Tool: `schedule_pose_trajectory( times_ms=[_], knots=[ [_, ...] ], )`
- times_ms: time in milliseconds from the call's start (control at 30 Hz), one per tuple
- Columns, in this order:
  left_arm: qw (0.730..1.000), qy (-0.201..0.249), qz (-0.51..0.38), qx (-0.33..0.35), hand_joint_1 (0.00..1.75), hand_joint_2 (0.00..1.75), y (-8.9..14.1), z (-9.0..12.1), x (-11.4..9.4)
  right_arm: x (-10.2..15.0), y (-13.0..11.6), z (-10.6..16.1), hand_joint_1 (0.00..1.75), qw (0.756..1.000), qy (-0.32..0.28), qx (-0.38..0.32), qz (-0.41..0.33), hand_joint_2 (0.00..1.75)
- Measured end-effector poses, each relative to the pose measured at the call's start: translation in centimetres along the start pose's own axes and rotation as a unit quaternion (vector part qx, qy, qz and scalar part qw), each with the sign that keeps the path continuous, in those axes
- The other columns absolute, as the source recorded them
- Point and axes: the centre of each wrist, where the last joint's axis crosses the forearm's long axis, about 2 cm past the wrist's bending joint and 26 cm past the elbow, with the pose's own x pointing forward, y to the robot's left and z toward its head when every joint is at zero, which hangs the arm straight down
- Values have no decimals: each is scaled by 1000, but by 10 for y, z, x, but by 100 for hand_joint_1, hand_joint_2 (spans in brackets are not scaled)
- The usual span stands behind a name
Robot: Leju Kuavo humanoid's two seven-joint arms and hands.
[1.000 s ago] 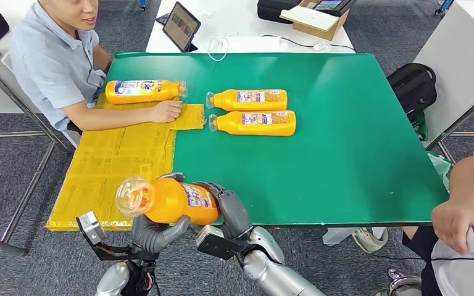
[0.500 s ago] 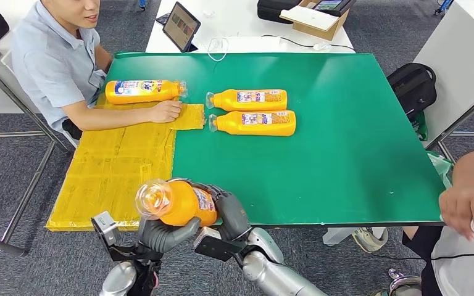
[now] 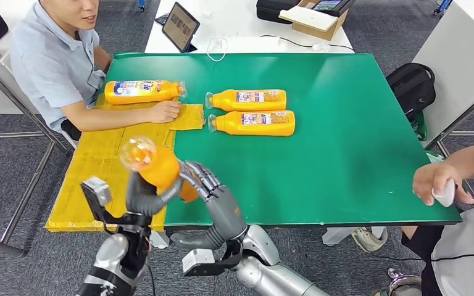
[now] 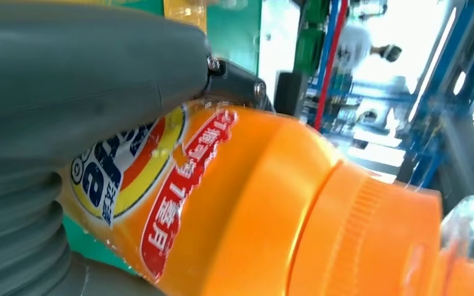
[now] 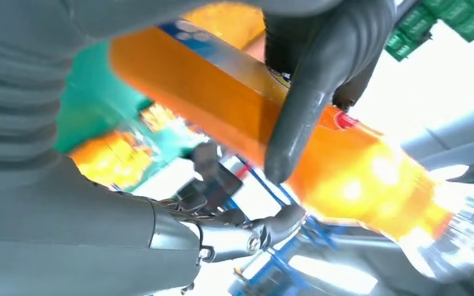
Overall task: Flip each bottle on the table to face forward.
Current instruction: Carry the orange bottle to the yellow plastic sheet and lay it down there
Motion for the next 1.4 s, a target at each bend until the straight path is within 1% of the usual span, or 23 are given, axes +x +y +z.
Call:
schedule_pose_trajectory(
  times_ms=[100,267,367,467,567,667,733,867,933,1100,1167,1233,1400],
  knots=[
    [1000,-8,-5,22,175,175,9,-11,3,-3,-7,-1,0,1000,3,-15,10,0],
    [999,-13,-24,29,175,175,15,-19,3,-9,-16,0,0,999,13,-31,20,0],
    [997,-18,-73,34,175,175,19,-23,3,-13,-20,0,0,999,20,-39,27,0],
    [986,-23,-157,46,175,175,26,-31,2,-19,-27,0,0,997,38,-58,26,0],
    [960,-30,-270,65,175,175,40,-42,1,-20,-28,0,0,996,53,-72,16,0],
    [917,-29,-390,72,175,175,55,-53,0,-19,-27,0,0,995,63,-81,2,0],
    [885,-22,-462,62,175,175,65,-60,-3,-17,-24,0,0,994,66,-83,-8,0],
    [825,16,-565,12,175,175,81,-73,-10,-12,-20,-2,0,994,62,-84,-25,0],
    [810,32,-586,-5,175,175,85,-76,-14,-10,-19,-2,0,994,61,-83,-30,0],
    [795,58,-603,-24,175,175,92,-78,-19,-8,-17,-2,0,995,56,-79,-34,0],
    [788,72,-610,-41,175,175,91,-79,-21,-8,-17,-1,0,995,57,-79,-36,0],
    [781,89,-614,-71,175,175,87,-80,-24,-8,-17,0,0,994,59,-78,-38,0],
    [754,140,-624,-149,175,175,67,-81,-35,-9,-18,3,0,994,63,-75,-41,0]
  ],
)
